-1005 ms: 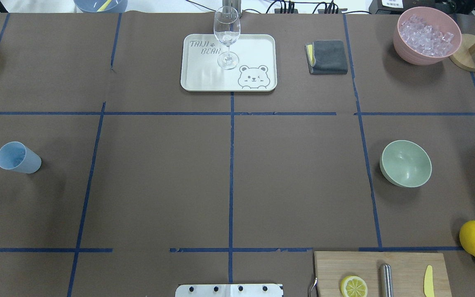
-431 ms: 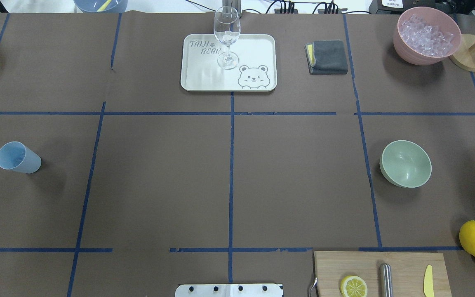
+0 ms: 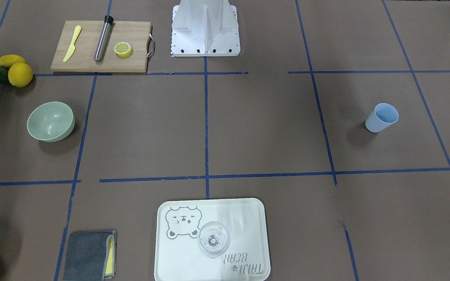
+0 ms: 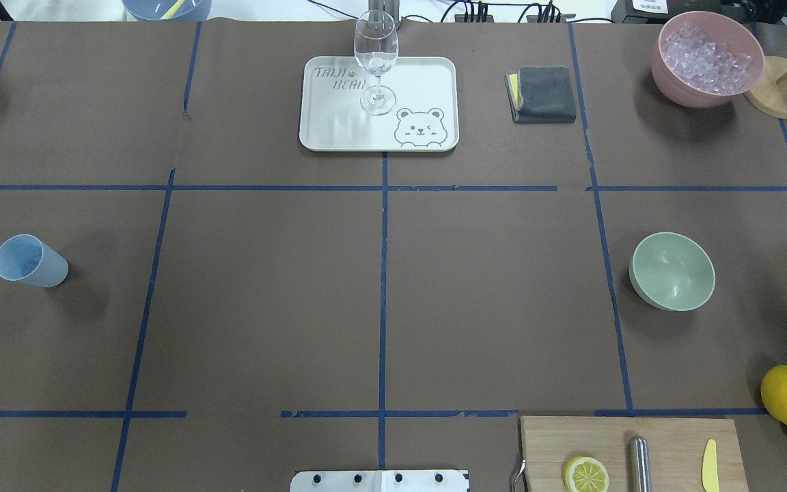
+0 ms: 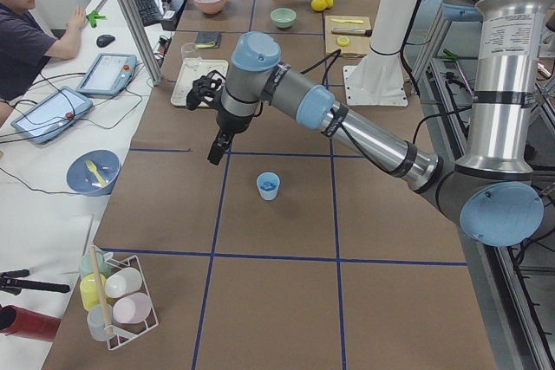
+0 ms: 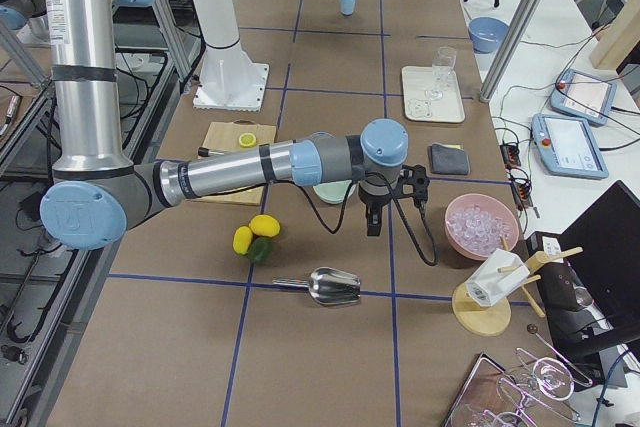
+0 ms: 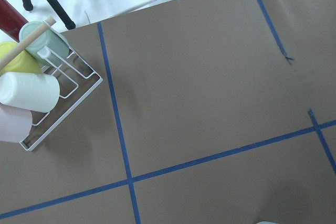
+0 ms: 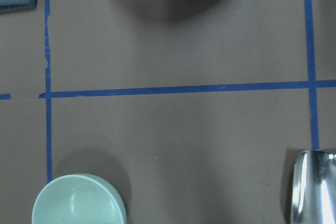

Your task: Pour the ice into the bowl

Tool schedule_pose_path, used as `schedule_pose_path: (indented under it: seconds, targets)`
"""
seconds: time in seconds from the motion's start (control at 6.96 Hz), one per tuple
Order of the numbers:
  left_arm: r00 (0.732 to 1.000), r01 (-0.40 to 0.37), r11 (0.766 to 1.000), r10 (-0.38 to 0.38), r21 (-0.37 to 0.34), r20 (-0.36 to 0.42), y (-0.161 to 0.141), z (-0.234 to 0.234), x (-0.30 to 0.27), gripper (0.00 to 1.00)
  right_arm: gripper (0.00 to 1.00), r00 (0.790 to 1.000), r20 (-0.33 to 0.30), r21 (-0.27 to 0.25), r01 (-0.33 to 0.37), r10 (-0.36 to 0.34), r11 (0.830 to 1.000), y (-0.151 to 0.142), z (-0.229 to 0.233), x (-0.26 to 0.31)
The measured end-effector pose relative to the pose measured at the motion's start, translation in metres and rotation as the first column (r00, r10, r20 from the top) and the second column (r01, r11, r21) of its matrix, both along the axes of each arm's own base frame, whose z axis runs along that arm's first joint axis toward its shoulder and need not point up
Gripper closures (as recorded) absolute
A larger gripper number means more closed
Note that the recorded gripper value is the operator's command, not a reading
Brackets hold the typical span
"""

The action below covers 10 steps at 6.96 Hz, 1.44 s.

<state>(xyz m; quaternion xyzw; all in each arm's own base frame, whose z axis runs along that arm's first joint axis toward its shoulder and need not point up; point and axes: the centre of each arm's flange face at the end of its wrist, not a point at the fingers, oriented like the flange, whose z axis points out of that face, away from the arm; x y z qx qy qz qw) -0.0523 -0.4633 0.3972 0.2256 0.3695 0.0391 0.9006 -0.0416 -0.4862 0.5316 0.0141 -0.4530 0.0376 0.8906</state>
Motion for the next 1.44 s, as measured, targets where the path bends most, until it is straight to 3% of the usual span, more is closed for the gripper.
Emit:
schedule_pose_path:
  seconds: [0.43,0.72,1.15,1.29,1.44]
  targets:
    - [0.996,0.086,0.996,-0.085,0.021,-0.035,0.05,-0.007,0.026,0.0,0.0,0.995,0.052,-0.013,-0.085,0.085,0.996,0.049,-0.001,-0.102]
    - [0.986,0.153,0.986,-0.147,0.064,-0.081,0.092,0.02,0.047,0.0,0.0,0.997,0.016,-0.016,-0.08,0.081,0.997,0.069,0.004,-0.154]
    - [0.979,0.188,0.979,-0.18,0.081,-0.098,0.105,0.026,0.063,0.0,0.09,0.997,-0.053,-0.003,-0.054,0.054,0.999,0.09,0.02,-0.196]
    - [0.979,0.185,0.979,-0.176,0.088,-0.1,0.105,0.025,0.066,0.0,0.19,0.997,-0.067,-0.007,-0.046,0.045,0.999,0.093,0.027,-0.201]
    - [0.98,0.183,0.978,-0.174,0.096,-0.097,0.105,0.025,0.069,0.0,0.79,0.996,-0.079,-0.017,-0.043,0.041,0.999,0.094,0.035,-0.202]
